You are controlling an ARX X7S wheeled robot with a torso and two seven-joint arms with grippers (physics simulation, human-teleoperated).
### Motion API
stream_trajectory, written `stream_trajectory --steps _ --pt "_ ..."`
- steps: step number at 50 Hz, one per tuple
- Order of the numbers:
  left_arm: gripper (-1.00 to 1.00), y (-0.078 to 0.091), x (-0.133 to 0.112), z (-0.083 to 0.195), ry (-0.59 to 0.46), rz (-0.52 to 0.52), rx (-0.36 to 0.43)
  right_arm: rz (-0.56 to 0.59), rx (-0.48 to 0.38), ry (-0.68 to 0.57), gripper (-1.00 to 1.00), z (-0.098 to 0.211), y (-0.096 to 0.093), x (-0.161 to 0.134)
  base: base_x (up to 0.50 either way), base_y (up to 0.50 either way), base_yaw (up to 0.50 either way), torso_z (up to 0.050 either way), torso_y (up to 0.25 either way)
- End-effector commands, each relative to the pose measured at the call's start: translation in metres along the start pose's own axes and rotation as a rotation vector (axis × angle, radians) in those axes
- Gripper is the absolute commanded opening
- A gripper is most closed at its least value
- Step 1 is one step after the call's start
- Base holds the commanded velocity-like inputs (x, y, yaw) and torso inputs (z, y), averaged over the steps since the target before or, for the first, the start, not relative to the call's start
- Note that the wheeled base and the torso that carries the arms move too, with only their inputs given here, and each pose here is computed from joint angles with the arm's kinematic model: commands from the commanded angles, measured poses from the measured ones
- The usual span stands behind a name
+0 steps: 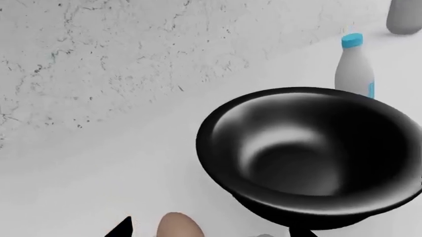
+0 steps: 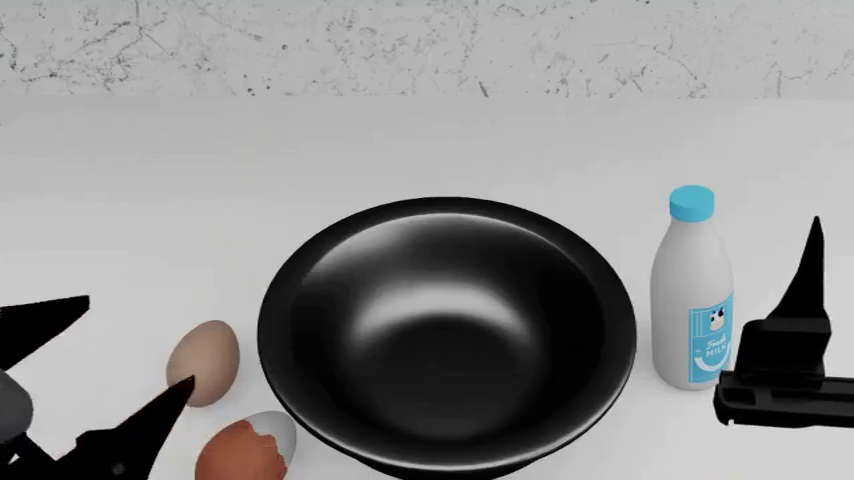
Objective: Place the eggs and milk next to the bowl.
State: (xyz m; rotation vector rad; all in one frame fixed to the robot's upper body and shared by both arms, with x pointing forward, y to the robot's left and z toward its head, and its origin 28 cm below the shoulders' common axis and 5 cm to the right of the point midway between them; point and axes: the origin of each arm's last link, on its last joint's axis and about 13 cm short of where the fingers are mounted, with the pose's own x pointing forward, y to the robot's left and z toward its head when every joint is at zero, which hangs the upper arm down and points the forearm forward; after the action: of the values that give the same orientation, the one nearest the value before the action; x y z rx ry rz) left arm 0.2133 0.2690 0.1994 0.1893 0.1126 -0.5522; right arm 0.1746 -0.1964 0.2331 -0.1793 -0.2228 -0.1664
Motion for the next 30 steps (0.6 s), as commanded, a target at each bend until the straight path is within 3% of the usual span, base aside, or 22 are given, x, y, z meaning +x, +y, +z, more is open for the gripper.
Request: stream_trajectory --steps 1,21,30 --pt "1.00 0.014 -0.008 0.016 -0.137 0.103 -0.043 -0.004 0.015 -0.028 1.00 0.004 -0.003 -0.002 0.00 0.00 0.00 0.000 0.000" --pt "1.00 0.027 -0.028 0.028 -0.305 0.329 -0.124 -0.044 -0.002 -0.049 1.00 0.017 -0.015 -0.011 0.00 0.00 0.00 0.000 0.000" --pt "1.00 0.028 -0.034 0.026 -0.333 0.401 -0.144 -0.072 -0.009 -0.063 1.00 0.024 -0.021 -0.016 0.00 0.00 0.00 0.000 0.000"
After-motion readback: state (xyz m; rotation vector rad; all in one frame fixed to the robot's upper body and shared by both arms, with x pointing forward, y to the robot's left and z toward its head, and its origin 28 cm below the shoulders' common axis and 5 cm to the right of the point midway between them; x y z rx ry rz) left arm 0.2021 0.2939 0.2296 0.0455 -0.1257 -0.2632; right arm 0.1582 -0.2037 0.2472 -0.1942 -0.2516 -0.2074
